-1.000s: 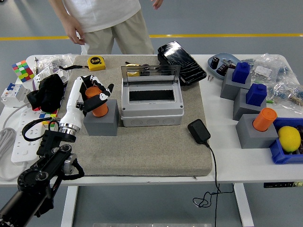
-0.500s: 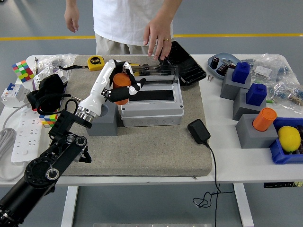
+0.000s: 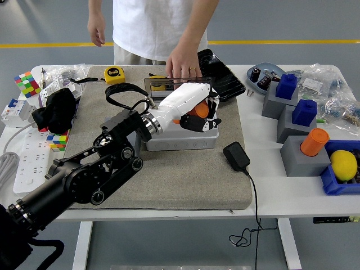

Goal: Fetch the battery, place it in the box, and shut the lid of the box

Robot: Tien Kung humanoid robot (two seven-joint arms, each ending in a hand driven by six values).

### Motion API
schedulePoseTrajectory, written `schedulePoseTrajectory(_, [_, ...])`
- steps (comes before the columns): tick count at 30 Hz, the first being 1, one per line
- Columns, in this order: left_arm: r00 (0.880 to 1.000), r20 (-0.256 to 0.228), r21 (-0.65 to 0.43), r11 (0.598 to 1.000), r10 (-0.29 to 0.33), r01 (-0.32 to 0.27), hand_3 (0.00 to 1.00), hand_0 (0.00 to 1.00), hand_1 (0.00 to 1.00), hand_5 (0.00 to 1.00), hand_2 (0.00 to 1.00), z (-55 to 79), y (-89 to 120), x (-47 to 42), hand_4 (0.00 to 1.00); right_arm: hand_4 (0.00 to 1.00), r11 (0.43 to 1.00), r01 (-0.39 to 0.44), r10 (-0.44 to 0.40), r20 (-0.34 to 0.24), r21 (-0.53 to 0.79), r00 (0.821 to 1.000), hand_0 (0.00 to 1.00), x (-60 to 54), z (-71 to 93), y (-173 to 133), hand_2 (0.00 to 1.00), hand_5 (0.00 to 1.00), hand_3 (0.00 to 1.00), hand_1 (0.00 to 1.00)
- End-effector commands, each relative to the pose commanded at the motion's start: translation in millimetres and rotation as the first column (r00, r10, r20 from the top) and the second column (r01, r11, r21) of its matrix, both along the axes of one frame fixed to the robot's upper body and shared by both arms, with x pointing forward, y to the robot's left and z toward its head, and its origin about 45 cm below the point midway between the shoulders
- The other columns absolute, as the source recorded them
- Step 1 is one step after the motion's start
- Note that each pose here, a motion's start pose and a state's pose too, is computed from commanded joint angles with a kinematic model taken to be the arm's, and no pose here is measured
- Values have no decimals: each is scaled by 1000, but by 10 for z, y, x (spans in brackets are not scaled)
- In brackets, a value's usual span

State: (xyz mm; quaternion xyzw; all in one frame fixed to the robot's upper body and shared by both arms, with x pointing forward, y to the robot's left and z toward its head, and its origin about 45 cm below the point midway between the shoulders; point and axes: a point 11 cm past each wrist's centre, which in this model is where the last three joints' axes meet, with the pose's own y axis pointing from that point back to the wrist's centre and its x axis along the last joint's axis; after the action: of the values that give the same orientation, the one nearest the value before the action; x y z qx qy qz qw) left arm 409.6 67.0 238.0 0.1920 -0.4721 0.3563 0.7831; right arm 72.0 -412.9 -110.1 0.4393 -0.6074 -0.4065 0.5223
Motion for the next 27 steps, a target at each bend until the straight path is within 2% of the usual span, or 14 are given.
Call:
schedulePoseTrajectory(1, [1000,8,21,1000,3,-3,225,113,123,2,172,-3,5,34,750,998,1000,-2,2,-3,0,1000,654,-6,-1,0,676,585,595,648])
schedulePoseTrajectory(2, [1000,15,39,999,5,-5,236,124,129,2,176,-8,12,57,810,998,1000,-3,3,-5,0,1000,654,-9,-2,1,676,585,595,648])
schedulePoseTrajectory(8, [999,35,132,991,24,-29,236,124,129,2,176,-99,134,224,810,998,1000,-10,10,-7,0,1000,654,-3,-3,8,676,585,595,648])
schedulePoseTrajectory(9, [999,34,137,990,29,-33,267,158,147,2,184,-114,157,243,883,998,1000,-11,11,-7,1,1000,654,1,-2,9,675,585,594,648])
schedulePoseTrajectory(12, [998,38,156,987,42,-47,267,158,147,2,184,-146,227,308,883,998,1000,-15,15,-6,1,1000,654,11,-1,10,675,585,594,648])
schedulePoseTrajectory(14, [998,38,161,985,48,-53,267,158,147,2,184,-161,256,331,883,998,1000,-17,17,-6,0,1000,654,17,1,8,675,585,594,647])
schedulePoseTrajectory(15, [998,39,160,985,51,-57,307,172,165,2,196,-172,276,342,975,998,1000,-19,19,-6,-1,1000,654,21,2,5,675,585,594,647])
schedulePoseTrajectory(20, [998,24,146,987,60,-62,307,172,165,2,196,-221,334,363,975,998,1000,-26,26,-7,-3,1000,654,31,7,-4,675,585,594,647])
schedulePoseTrajectory(21, [998,25,144,988,60,-63,385,206,226,62,253,-230,343,364,998,998,1000,-27,27,-7,-4,1000,654,33,8,-5,675,585,594,649])
schedulePoseTrajectory(26, [997,48,136,988,60,-66,385,206,226,62,253,-236,382,378,998,998,1000,-31,31,-8,-5,999,654,38,10,-8,675,585,594,649])
schedulePoseTrajectory(27, [997,53,135,989,59,-65,424,230,281,84,292,-233,384,379,998,998,999,-32,32,-8,-5,999,654,37,10,-9,675,585,595,649])
